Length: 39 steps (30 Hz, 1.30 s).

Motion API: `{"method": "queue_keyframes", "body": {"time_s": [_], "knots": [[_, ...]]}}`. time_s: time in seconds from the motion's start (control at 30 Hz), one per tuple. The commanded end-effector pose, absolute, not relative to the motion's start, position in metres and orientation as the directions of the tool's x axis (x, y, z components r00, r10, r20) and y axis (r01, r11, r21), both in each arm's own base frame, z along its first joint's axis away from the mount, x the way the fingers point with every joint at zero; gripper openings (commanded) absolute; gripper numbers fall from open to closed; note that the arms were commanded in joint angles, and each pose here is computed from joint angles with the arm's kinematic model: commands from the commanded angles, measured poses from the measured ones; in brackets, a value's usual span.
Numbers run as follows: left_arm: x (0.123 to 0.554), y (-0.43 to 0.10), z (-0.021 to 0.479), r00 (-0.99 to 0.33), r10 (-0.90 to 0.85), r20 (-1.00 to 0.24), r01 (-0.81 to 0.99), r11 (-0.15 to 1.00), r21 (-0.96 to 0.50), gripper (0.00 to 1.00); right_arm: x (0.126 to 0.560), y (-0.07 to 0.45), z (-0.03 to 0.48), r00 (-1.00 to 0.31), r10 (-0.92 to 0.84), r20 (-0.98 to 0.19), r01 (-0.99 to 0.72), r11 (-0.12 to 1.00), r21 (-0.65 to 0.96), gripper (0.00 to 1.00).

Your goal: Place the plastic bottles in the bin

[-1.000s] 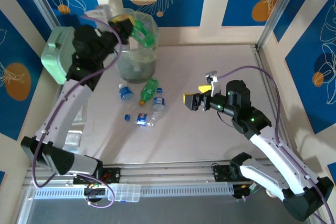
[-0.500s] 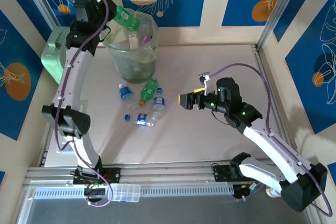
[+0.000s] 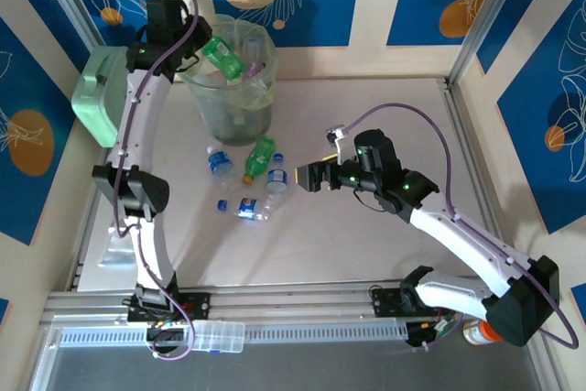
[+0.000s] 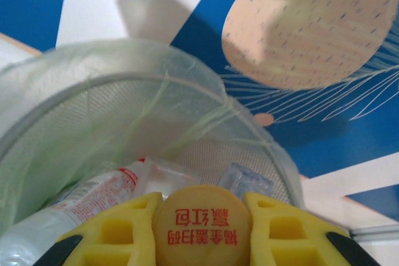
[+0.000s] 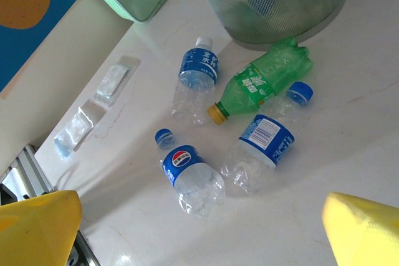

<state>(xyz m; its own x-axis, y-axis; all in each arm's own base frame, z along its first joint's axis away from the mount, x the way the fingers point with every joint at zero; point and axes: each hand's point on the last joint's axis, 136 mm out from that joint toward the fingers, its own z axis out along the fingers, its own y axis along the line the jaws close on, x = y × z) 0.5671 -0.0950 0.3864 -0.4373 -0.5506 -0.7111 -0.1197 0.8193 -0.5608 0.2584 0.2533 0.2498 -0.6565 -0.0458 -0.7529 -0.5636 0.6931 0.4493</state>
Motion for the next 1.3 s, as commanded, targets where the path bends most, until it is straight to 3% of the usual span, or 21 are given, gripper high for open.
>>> {"method": "queue_keyframes", "body": {"time_s": [0.0, 0.07, 0.13, 0.3, 0.5, 0.6, 0.8, 0.97, 1.1, 1.27], "knots": [[0.567, -0.103, 0.356, -0.537, -0.561, -0.630, -0.157, 0.800, -0.579, 0.00, 0.260, 0.259, 0.255, -0.638, -0.066, -0.767, -0.583, 0.692, 0.426, 0.99], [0.566, -0.103, 0.345, -0.559, -0.576, -0.597, -0.186, 0.788, -0.586, 0.03, 0.258, 0.263, 0.251, -0.642, -0.078, -0.763, -0.588, 0.689, 0.424, 0.99], [0.566, -0.102, 0.336, -0.570, -0.580, -0.582, -0.203, 0.786, -0.584, 0.15, 0.256, 0.266, 0.247, -0.647, -0.089, -0.757, -0.590, 0.687, 0.424, 0.99], [0.566, -0.091, 0.326, -0.564, -0.595, -0.572, -0.251, 0.784, -0.568, 0.29, 0.253, 0.270, 0.239, -0.645, -0.116, -0.756, -0.601, 0.688, 0.407, 0.99], [0.565, -0.077, 0.335, -0.536, -0.634, -0.558, -0.262, 0.753, -0.604, 0.65, 0.251, 0.269, 0.241, -0.630, -0.121, -0.767, -0.609, 0.690, 0.391, 0.99], [0.561, -0.069, 0.353, -0.495, -0.619, -0.609, -0.248, 0.773, -0.584, 0.74, 0.251, 0.267, 0.242, -0.624, -0.119, -0.772, -0.608, 0.694, 0.384, 0.99], [0.556, -0.064, 0.377, -0.462, -0.557, -0.690, -0.192, 0.823, -0.535, 0.68, 0.250, 0.267, 0.243, -0.621, -0.115, -0.775, -0.610, 0.692, 0.386, 0.99], [0.558, -0.100, 0.366, -0.544, -0.470, -0.695, -0.057, 0.848, -0.528, 0.44, 0.250, 0.270, 0.241, -0.623, -0.113, -0.774, -0.608, 0.692, 0.388, 0.99], [0.562, -0.114, 0.338, -0.596, -0.441, -0.671, -0.053, 0.855, -0.515, 0.24, 0.250, 0.272, 0.241, -0.625, -0.114, -0.772, -0.609, 0.690, 0.391, 0.99], [0.573, -0.124, 0.297, -0.658, -0.425, -0.622, -0.080, 0.860, -0.503, 0.24, 0.247, 0.272, 0.238, -0.629, -0.120, -0.768, -0.607, 0.693, 0.389, 0.99]]}}
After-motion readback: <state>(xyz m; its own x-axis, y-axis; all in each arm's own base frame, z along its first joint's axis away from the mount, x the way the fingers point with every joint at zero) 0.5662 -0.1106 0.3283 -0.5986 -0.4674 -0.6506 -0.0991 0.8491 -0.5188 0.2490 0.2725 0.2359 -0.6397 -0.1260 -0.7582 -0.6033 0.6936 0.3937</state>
